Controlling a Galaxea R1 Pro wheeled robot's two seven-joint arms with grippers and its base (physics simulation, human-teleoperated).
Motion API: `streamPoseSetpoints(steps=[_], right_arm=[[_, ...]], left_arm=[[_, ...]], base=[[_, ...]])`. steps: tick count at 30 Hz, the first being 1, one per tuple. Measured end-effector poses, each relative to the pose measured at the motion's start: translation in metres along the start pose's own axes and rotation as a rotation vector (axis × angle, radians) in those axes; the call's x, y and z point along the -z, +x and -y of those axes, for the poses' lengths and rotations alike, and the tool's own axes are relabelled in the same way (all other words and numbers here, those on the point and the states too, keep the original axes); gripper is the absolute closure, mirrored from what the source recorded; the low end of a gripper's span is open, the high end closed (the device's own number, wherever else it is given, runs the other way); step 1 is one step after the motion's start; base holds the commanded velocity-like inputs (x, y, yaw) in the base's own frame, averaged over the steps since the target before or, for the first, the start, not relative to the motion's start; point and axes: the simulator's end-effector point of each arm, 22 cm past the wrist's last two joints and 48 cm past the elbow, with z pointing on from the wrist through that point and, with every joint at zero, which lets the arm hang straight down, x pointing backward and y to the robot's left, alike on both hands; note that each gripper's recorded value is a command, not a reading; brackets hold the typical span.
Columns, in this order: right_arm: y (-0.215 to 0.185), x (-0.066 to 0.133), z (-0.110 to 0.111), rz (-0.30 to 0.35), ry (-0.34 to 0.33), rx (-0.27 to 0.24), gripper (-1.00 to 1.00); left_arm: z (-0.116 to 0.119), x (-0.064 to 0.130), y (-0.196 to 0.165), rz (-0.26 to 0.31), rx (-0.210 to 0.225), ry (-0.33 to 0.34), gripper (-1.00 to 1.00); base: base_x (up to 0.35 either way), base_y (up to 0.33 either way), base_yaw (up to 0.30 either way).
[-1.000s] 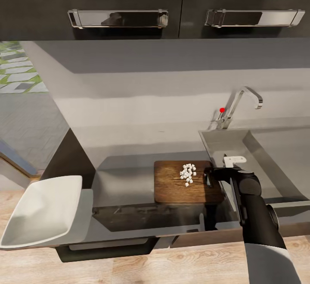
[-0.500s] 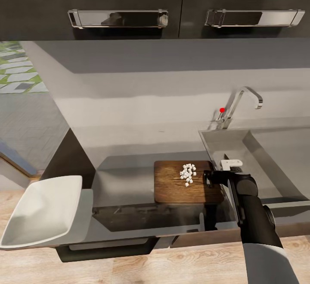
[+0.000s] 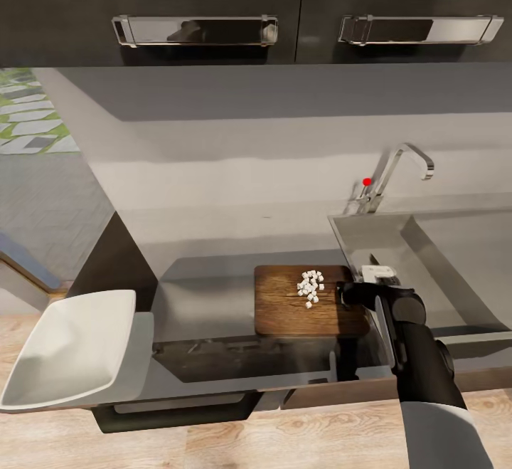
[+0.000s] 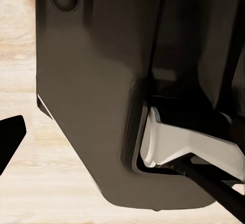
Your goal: In the kitchen, take the Vidalia onion out of the sink, dice it on the chopping board with the paring knife, put the diced onion into the bowl on the countertop, then place both the paring knife and the chopping board into the sink.
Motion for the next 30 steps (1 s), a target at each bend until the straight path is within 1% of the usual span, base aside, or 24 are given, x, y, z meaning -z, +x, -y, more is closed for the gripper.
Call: streamPoseSetpoints(steps=[1, 4, 11, 14, 15, 30], right_arm=[[0.002, 0.001, -0.002, -0.011, -0.01, -0.009, -1.0], [0.006, 0.003, -0.002, -0.037, -0.011, -0.018, -1.0], [0.003, 0.001, -0.003, -0.059, -0.011, -0.021, -1.0], [-0.007, 0.001, -0.005, -0.046, -0.017, -0.023, -1.0], [-0.01, 0.002, -0.01, -0.041, -0.038, -0.034, -1.0], [-0.017, 0.004, -0.009, -0.033, -0.034, -0.031, -1.0]], left_arm=[[0.001, 0.0, -0.001, 0.002, 0.001, 0.001, -1.0], [0.001, 0.0, -0.002, 0.004, 0.003, 0.001, -1.0], [0.0, 0.0, -0.002, 0.005, 0.004, 0.0, -1.0], [0.0, 0.0, -0.002, 0.004, 0.004, -0.001, -1.0], [0.0, 0.0, -0.002, 0.004, 0.004, -0.001, -1.0], [0.0, 0.0, -0.002, 0.003, 0.005, -0.003, -1.0]], base=[[0.0, 0.0, 0.0], [0.0, 0.0, 0.0], [0.0, 0.0, 0.0], [0.0, 0.0, 0.0], [0.0, 0.0, 0.0], [0.0, 0.0, 0.0]])
